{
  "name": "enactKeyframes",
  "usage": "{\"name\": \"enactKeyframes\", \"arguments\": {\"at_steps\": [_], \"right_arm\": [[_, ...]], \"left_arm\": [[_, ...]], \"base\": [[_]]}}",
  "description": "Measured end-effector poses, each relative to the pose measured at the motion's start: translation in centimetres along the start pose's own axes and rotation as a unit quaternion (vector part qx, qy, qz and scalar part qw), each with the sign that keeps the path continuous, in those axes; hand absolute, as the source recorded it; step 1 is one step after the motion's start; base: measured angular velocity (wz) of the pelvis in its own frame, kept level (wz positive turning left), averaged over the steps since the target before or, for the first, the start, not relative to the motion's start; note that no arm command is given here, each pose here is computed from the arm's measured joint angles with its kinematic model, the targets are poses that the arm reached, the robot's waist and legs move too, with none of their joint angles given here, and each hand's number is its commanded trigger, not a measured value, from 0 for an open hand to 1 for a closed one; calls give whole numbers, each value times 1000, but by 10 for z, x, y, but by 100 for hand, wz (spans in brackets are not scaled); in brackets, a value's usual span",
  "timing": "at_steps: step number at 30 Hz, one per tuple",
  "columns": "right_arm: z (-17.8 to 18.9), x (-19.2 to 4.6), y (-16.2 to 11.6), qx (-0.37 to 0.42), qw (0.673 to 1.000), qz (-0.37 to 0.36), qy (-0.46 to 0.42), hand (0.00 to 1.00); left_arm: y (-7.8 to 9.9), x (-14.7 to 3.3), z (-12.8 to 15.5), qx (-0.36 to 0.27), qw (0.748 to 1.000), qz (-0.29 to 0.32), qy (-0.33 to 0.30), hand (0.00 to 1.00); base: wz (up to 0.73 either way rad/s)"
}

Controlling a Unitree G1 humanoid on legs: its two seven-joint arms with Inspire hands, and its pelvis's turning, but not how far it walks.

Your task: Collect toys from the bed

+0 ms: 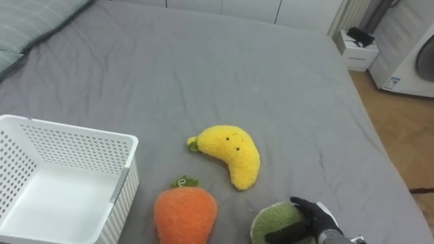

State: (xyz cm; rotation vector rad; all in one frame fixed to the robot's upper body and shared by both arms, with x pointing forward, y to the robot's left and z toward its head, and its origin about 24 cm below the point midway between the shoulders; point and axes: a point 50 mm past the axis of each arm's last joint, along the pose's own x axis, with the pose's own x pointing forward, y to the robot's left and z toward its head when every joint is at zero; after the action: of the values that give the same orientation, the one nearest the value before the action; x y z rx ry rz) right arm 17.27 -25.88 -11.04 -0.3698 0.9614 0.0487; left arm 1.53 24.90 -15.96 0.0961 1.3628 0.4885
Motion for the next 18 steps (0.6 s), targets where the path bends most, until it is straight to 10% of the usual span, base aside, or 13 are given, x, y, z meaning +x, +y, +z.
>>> {"name": "enactKeyframes", "arguments": {"at_steps": [18], "right_arm": [[0,0,-1,-48,999,-15,20,100]], "left_arm": [[-1,0,5,0,1000,-3,-9,0]], "base": [[0]]}}
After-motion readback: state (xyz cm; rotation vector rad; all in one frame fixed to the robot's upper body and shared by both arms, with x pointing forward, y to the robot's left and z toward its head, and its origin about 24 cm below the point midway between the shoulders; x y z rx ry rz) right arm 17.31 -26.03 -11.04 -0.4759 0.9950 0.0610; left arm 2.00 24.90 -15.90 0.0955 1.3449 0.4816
